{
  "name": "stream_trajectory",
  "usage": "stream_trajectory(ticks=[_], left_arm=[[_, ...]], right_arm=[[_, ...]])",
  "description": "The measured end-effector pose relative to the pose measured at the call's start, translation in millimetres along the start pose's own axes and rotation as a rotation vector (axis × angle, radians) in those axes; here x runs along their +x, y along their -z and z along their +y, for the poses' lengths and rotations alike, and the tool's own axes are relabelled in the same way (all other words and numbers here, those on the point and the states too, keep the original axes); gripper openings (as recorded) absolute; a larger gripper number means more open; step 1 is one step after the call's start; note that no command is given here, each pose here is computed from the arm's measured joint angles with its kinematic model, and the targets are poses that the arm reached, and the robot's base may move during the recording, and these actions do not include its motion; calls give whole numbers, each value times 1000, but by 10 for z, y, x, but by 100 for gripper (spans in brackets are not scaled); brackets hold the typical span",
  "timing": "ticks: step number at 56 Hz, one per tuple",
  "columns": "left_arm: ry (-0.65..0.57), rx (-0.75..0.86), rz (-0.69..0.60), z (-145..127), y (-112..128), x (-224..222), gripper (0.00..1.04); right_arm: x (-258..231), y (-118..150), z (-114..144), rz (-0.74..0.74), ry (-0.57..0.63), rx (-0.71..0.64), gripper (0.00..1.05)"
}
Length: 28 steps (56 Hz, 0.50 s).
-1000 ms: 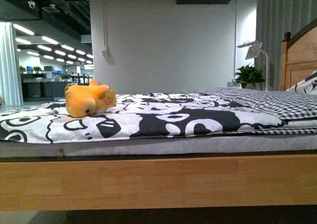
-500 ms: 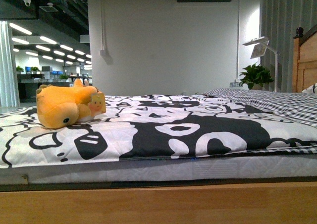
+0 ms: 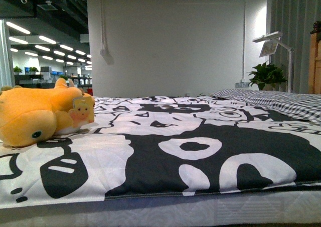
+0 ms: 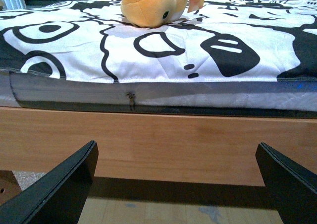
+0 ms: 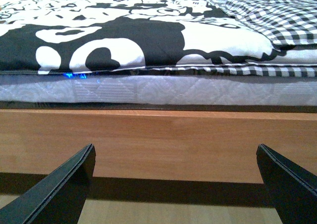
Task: Put away toys
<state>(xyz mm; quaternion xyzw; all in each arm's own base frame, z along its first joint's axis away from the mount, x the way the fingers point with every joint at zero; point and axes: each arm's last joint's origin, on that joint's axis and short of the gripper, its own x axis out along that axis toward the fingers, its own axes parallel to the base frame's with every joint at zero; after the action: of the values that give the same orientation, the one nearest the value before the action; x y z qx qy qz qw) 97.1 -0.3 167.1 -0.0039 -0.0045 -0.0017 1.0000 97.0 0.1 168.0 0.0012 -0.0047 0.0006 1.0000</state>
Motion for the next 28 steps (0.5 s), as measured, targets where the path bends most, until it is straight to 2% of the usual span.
stream_trajectory(ticks=[28], left_arm=[[-1, 0, 0, 0, 0, 0, 98]], right_arm=[[0, 0, 0, 0, 0, 0, 98]])
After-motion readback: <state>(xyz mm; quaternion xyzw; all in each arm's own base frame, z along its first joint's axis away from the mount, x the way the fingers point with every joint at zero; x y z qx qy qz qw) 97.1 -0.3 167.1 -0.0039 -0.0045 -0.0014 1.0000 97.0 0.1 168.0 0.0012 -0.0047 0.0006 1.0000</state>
